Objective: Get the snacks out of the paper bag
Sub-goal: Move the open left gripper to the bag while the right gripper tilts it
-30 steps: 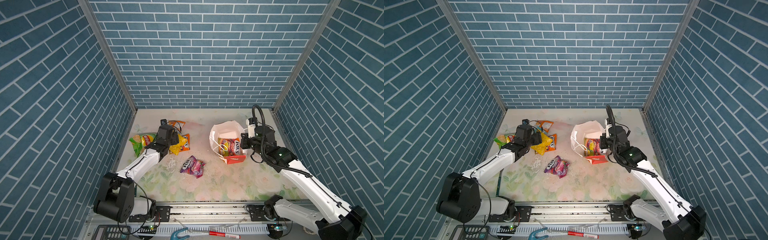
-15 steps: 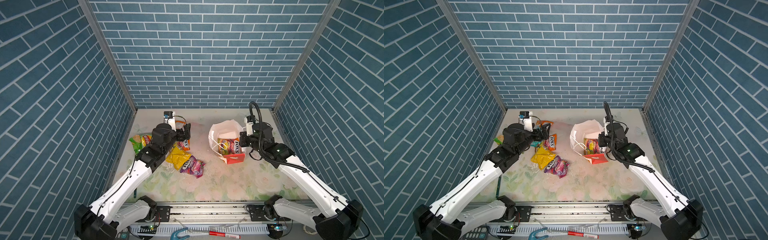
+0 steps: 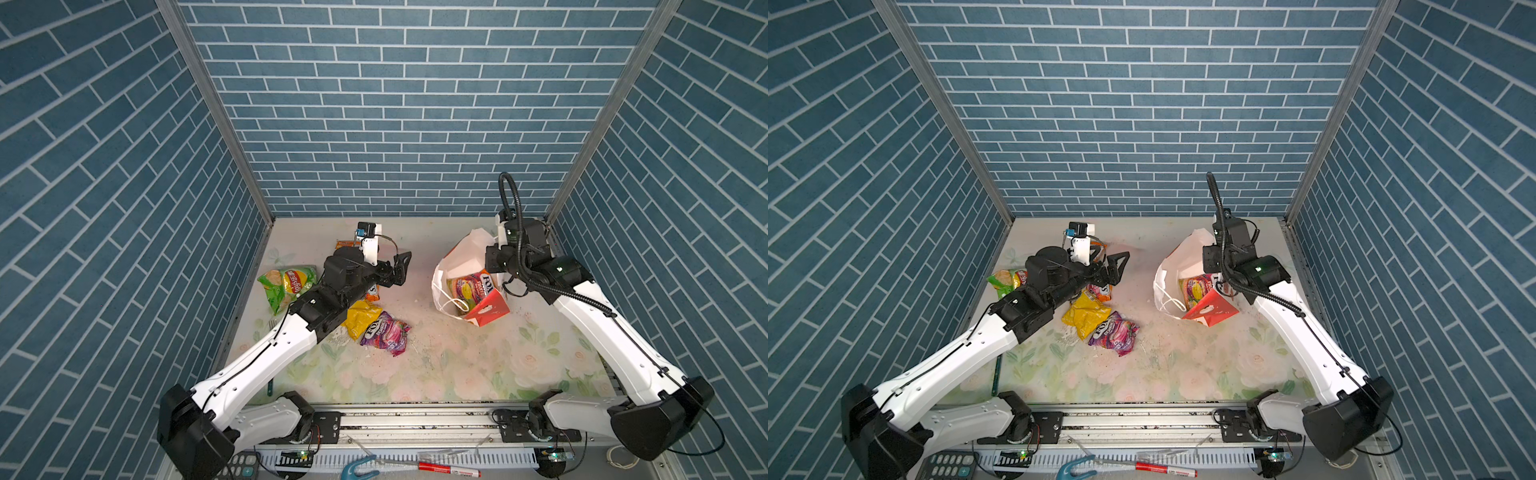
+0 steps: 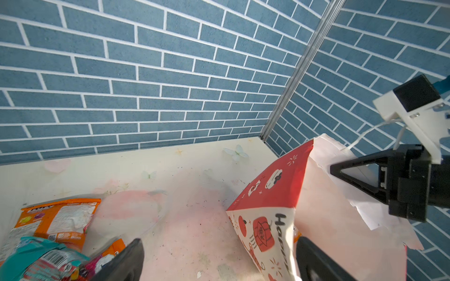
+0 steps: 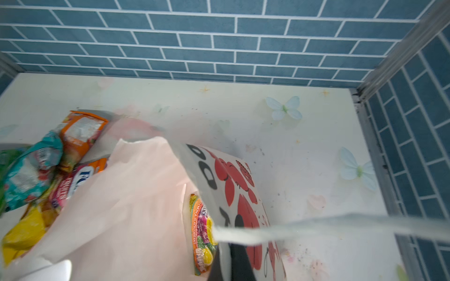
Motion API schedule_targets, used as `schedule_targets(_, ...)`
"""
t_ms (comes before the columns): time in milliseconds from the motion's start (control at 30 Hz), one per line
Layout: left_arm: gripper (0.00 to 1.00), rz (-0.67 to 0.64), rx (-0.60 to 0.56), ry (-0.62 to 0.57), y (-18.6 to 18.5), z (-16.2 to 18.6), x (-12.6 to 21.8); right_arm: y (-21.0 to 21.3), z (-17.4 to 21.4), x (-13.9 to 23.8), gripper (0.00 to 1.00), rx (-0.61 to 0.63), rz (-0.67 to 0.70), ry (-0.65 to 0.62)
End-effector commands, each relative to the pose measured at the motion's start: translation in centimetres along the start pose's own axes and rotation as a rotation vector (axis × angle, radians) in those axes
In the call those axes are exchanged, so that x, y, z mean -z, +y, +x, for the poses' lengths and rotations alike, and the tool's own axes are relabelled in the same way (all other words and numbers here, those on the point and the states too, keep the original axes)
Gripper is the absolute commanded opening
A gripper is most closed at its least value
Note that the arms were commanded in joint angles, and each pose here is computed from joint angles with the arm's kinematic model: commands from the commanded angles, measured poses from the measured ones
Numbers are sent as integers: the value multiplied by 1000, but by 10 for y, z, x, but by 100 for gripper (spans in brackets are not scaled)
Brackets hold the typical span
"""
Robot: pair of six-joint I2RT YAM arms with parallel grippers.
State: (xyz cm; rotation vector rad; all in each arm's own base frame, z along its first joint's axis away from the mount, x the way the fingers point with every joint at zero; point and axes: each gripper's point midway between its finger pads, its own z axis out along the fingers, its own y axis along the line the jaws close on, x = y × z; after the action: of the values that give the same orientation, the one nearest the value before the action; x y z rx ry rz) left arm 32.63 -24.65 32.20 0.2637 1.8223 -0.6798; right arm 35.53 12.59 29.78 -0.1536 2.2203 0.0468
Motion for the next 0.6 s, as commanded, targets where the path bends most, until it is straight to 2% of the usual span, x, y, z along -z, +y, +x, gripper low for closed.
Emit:
schedule_targets(0, 98, 40, -7, -40, -12, -15, -10, -31, -24, -1, 0, 66, 145, -33)
schedule_targets(67, 98, 48, -19, -20, -15, -12, -16, -32, -40, -10, 0, 111, 166, -53)
schedule_targets(200, 98, 40, -40, 2, -12, -3, -25, -6, -46, -48, 0, 231, 73, -60)
schedule_targets(367, 98, 14, -52, 32, -3, 14, -30, 26, -24, -100, 0, 297, -32, 34)
schedule_targets(567, 98, -24, -52, 42, 8, 30, -32, 62, 5, -118, 0, 349, -131, 51)
